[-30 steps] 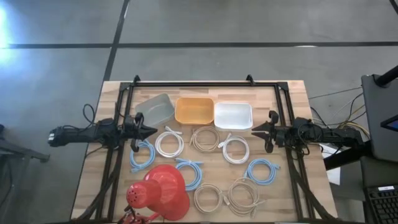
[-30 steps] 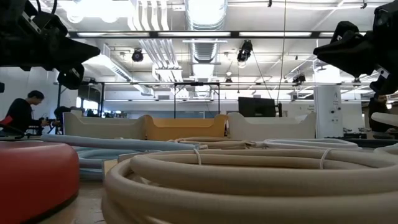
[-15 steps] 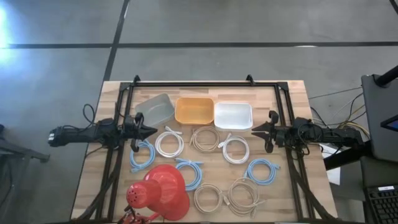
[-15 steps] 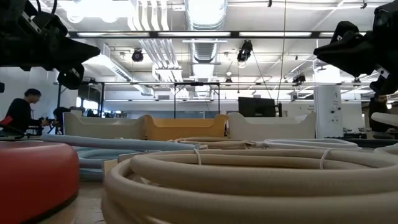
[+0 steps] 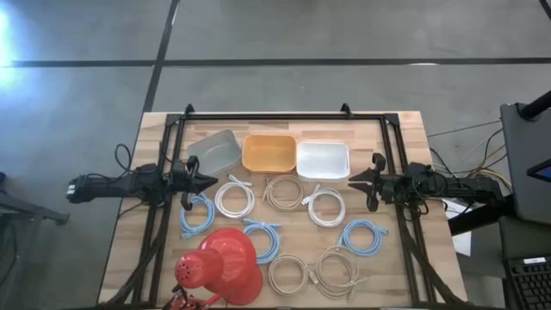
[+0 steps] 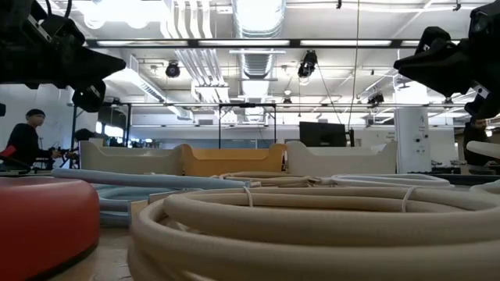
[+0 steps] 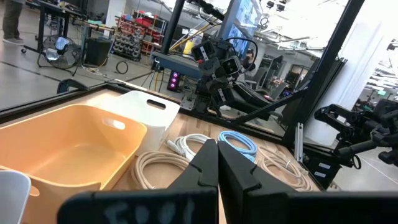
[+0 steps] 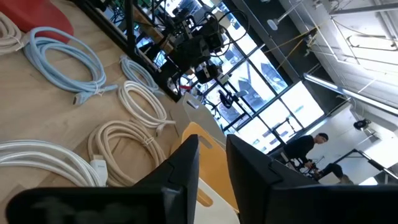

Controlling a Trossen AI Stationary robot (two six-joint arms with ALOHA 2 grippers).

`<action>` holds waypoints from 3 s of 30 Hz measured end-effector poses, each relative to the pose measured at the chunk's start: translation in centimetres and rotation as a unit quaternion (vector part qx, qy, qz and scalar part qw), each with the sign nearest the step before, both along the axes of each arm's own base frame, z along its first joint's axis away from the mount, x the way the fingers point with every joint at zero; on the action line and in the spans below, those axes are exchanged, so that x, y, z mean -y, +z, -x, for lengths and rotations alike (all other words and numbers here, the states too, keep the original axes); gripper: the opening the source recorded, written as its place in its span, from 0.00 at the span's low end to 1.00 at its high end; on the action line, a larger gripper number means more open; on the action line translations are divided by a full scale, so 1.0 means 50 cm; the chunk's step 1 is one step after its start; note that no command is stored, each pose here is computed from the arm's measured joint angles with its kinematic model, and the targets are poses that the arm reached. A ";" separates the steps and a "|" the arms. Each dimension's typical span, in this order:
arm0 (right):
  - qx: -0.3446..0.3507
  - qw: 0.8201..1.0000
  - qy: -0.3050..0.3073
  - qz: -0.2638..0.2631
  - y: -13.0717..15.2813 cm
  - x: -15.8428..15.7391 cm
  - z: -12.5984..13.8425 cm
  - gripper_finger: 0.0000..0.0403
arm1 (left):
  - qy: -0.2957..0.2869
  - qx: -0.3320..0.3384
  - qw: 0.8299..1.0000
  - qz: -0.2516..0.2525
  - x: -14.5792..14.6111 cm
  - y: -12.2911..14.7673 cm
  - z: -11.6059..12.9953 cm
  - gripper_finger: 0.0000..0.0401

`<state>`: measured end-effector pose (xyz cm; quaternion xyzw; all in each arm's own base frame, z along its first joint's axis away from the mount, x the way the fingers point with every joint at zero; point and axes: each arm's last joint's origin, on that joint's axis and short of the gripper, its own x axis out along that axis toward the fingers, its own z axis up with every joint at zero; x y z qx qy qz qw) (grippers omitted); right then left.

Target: Sort HDMI cables

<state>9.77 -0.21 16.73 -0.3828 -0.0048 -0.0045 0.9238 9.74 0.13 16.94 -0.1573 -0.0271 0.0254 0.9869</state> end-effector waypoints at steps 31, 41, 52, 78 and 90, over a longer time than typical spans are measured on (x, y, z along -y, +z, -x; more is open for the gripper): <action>0.000 1.000 0.000 0.000 0.000 0.000 0.000 0.17 | 0.000 0.000 1.000 0.000 0.000 0.000 0.000 0.00; 0.000 1.000 0.000 0.001 0.000 0.000 0.000 0.20 | 0.011 0.005 1.000 0.001 -0.001 0.002 0.000 0.00; 0.000 0.999 0.000 0.041 0.000 0.000 0.000 0.17 | 0.052 -0.001 0.998 -0.030 -0.006 0.001 0.001 0.00; 0.032 0.888 -0.004 -0.458 0.009 0.003 0.001 0.17 | 0.067 -0.019 0.985 -0.157 -0.007 0.059 0.005 0.36; 0.196 0.921 -0.054 -0.331 0.063 0.014 0.013 0.15 | 0.092 -0.179 0.972 -0.124 -0.012 0.103 -0.003 0.35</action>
